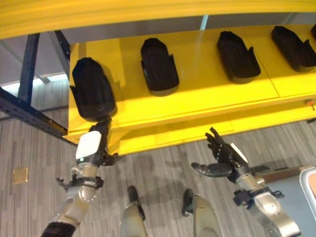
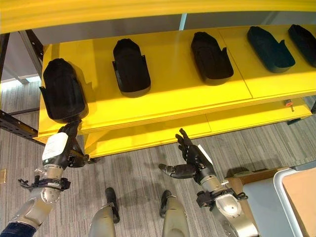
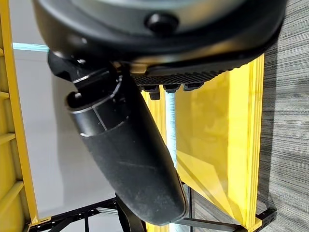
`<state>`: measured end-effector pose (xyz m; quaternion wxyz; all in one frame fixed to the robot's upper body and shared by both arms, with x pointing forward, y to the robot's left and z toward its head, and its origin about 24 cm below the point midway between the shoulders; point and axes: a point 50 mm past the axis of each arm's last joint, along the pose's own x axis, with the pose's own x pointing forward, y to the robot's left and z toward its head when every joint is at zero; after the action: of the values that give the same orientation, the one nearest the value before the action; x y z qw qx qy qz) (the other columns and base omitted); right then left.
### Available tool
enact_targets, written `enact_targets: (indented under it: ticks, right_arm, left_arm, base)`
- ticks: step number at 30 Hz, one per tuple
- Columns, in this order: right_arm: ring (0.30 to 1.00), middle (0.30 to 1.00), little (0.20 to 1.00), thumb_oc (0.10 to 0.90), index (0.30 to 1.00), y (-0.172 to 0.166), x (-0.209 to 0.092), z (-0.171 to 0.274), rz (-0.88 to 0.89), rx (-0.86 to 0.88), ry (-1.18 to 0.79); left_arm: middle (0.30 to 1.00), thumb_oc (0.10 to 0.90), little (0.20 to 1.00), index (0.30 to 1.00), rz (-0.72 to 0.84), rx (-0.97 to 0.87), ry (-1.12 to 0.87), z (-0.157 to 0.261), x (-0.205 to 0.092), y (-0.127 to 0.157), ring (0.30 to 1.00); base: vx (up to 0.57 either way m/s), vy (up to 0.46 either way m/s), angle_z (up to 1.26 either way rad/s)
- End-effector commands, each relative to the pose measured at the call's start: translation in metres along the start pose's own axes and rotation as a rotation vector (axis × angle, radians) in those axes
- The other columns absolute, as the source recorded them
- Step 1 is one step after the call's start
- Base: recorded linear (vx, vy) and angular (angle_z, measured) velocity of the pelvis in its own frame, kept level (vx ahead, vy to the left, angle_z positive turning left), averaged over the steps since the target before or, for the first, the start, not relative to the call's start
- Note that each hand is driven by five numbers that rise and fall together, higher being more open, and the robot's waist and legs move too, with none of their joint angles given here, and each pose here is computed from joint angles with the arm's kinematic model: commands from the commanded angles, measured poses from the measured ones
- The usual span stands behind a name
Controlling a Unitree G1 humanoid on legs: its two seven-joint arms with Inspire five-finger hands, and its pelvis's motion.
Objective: Move parts from the plastic box to the shelf.
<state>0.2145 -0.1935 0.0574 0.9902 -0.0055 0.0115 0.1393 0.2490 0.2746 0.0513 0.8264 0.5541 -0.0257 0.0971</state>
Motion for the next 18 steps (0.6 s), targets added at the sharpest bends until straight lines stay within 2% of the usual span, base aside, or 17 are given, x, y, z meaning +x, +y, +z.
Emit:
enact_targets:
  ticks: [1,18]
  right_arm:
    - [1.000,1.000,1.000,0.900,1.000,0.0045,0.0117,0.0370,0.038,-0.009,-0.207]
    - [1.000,1.000,1.000,0.900,1.000,0.0071,0.0133,0.0367,0.054,-0.008,-0.205]
  left_arm:
    - [1.000,0.900,1.000,1.000,0.196,-0.008,0.023,-0.0089,0.0134,0.0380,1.000]
    - [1.000,0.900,1.000,1.000,0.217,0.002,0.032,-0.0104,0.0172,0.0415,1.000]
  base:
    - [0.00,0.000,0.00]
    - [0.00,0.000,0.00]
